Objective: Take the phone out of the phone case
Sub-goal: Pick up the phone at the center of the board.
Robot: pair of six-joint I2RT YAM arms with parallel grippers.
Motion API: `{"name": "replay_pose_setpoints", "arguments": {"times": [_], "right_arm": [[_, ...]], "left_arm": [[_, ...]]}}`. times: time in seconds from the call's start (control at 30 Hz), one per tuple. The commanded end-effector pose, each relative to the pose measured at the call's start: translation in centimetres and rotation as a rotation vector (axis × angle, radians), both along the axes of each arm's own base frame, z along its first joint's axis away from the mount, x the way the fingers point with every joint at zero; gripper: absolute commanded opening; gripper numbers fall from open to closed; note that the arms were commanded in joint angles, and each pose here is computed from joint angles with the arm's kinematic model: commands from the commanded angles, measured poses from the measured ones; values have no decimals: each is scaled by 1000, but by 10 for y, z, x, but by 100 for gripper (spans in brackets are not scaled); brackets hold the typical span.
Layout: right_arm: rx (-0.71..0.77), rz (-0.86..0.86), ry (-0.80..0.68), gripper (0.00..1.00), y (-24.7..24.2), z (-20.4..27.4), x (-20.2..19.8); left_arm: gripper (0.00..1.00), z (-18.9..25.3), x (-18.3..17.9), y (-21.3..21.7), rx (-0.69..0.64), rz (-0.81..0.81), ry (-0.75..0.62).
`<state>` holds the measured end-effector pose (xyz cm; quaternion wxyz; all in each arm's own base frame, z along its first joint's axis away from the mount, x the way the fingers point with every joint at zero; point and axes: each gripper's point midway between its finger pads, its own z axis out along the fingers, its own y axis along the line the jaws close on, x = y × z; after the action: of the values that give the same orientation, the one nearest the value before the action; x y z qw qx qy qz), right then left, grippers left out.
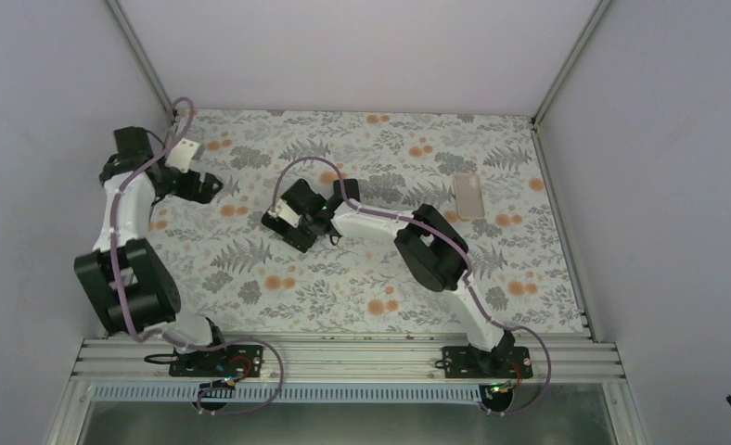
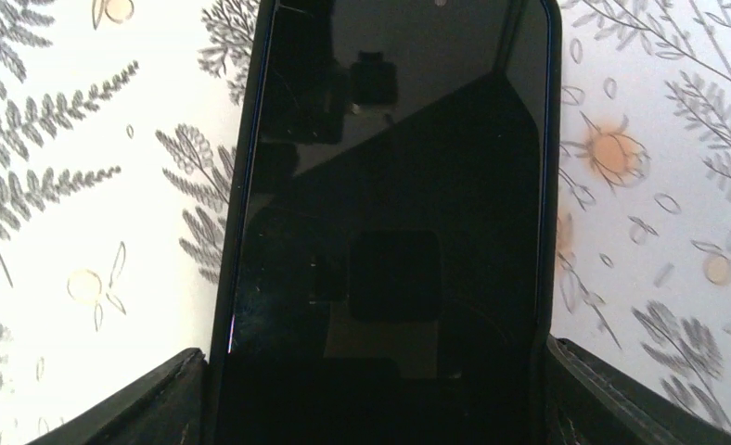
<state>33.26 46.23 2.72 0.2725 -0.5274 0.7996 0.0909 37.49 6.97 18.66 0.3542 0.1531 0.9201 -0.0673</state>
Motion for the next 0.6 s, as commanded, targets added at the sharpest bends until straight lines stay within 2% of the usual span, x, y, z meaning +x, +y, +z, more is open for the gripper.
{"name": "replay_pose_setpoints", "arguments": {"times": [0.0, 0.3, 0.47, 0.57], "right_arm": [[25, -11, -130, 66, -7, 61, 10], [111, -32, -230, 67, -7, 133, 18], [140, -33, -248, 68, 2, 148, 23], [172, -25, -253, 68, 8, 159, 23]], "left_arm": [[100, -25, 2, -56, -175, -180, 151], [100, -46, 24, -140, -461, -349, 330], [100, -44, 23, -168, -599, -443, 390], [96, -43, 24, -176, -661, -466, 417]]}}
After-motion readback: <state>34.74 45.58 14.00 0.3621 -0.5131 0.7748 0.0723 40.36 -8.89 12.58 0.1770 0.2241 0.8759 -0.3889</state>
